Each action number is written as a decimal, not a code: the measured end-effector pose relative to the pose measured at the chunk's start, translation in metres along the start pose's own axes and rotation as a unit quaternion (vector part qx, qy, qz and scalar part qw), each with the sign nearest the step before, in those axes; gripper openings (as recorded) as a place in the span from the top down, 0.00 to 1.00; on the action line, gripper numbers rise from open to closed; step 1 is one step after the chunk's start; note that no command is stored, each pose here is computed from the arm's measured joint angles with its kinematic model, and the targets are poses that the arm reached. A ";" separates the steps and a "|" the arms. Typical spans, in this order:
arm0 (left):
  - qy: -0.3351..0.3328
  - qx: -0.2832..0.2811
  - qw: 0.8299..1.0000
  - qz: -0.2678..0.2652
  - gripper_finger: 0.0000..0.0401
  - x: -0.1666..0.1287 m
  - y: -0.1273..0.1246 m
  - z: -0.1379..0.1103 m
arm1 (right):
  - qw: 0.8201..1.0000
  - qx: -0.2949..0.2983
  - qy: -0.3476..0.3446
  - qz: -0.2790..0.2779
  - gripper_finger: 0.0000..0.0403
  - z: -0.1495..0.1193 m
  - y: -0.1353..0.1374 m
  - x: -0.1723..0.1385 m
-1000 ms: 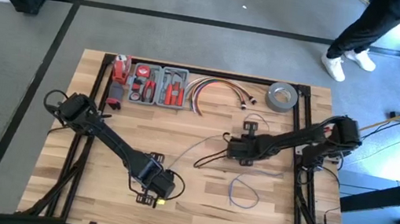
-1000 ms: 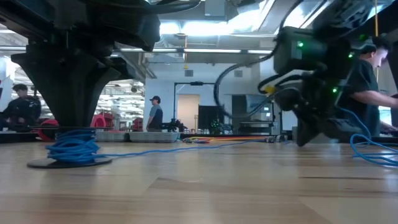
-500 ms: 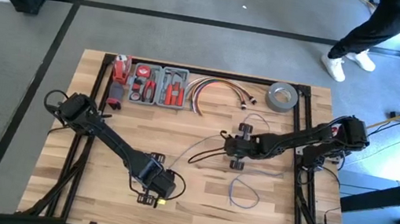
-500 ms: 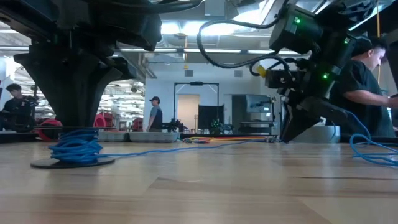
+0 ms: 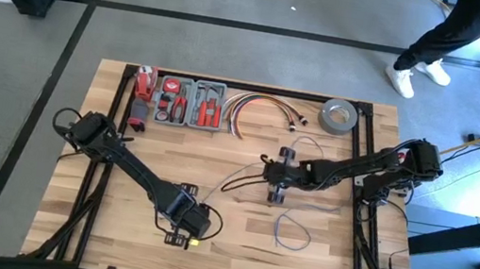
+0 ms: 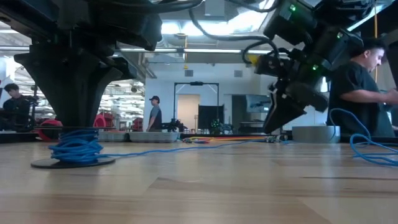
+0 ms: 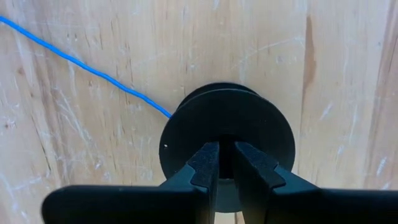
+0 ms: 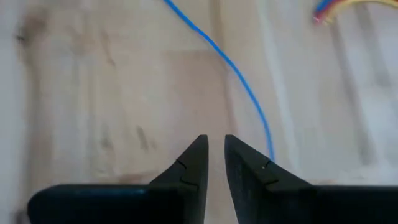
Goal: Coil cords
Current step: Uncoil the blue wire on the black spool
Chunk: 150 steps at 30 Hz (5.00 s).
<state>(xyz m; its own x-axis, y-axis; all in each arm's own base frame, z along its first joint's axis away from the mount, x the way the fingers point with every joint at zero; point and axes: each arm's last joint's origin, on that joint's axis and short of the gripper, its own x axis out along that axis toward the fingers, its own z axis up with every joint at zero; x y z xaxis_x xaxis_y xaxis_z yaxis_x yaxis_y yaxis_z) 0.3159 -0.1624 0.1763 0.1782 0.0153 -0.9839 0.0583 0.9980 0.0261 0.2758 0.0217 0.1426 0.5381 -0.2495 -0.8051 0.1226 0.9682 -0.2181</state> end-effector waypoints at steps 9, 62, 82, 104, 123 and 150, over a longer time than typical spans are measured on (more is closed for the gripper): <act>0.000 -0.009 1.000 0.000 0.90 0.000 0.000 0.000 | 0.999 0.001 -0.030 0.017 0.86 0.009 -0.005 0.001; -0.009 0.001 1.000 -0.004 0.90 0.000 -0.001 0.001 | 0.986 -0.097 0.026 0.130 0.98 0.032 -0.059 0.062; -0.011 0.002 1.000 -0.001 0.90 0.000 -0.001 0.002 | 0.984 -0.168 0.054 0.022 1.00 0.038 -0.045 0.024; -0.001 -0.003 1.000 -0.013 0.90 -0.013 0.000 -0.005 | 0.971 -0.081 0.193 -0.117 1.00 -0.045 -0.055 -0.015; -0.115 0.024 0.993 0.027 0.90 -0.016 0.010 0.019 | 0.983 0.020 0.147 -0.104 0.93 -0.046 -0.052 -0.011; -0.267 -0.027 0.963 0.039 0.90 0.012 0.003 0.058 | 0.994 0.026 0.100 0.033 0.54 -0.029 0.034 -0.069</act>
<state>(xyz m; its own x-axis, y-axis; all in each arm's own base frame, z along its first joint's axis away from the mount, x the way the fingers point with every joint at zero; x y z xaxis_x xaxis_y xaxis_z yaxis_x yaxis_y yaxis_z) 0.3752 -0.1624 0.1745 0.6601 0.0705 -0.7479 -0.0244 0.9971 0.0724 0.2185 0.0716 0.1744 0.3707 -0.1797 -0.9112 0.1389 0.9808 -0.1369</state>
